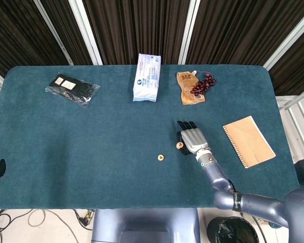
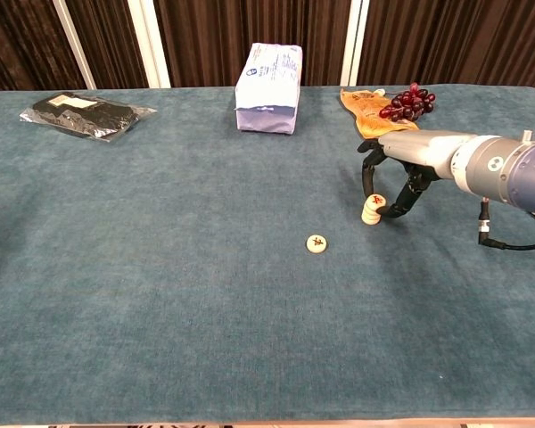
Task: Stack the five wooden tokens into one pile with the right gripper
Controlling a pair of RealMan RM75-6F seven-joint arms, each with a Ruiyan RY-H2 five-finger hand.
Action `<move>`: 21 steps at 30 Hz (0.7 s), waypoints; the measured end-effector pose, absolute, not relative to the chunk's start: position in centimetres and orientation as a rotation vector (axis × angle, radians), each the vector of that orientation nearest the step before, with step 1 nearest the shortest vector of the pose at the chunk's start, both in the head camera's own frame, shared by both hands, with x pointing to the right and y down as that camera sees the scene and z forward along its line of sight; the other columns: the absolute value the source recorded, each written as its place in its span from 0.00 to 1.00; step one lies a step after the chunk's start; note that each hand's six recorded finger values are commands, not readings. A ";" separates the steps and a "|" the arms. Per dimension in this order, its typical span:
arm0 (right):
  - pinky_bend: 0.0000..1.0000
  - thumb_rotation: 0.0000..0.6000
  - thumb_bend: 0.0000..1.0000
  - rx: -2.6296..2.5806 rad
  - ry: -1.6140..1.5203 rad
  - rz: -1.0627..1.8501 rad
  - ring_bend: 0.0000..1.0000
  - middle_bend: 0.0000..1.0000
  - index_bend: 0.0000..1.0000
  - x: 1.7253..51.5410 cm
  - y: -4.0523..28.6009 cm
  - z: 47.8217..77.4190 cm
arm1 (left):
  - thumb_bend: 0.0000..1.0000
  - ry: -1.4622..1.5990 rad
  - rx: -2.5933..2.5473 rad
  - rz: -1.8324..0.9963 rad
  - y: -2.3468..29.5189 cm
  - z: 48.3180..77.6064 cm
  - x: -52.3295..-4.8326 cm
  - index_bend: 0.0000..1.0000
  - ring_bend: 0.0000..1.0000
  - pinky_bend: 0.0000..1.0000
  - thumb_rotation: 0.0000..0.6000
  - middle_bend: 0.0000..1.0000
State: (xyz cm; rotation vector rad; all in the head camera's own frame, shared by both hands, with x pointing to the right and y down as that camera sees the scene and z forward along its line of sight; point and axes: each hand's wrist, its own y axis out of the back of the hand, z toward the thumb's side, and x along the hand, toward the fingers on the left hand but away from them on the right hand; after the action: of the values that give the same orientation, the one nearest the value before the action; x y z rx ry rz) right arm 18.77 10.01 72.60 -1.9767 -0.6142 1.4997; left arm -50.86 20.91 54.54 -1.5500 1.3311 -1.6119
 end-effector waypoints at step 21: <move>0.00 1.00 0.42 -1.979 -0.607 1.500 0.00 0.00 0.54 18.8 10.1 72.7 | 0.48 1.326 -1.550 -1.618 21.0 54.6 -50.9 0.15 0.00 0.00 1.00 0.00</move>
State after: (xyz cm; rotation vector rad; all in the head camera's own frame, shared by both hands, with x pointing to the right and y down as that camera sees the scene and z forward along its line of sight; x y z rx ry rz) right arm 18.80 10.06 72.66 -1.9793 -0.6068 1.5001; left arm -50.88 20.95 54.58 -1.5503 1.3265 -1.6177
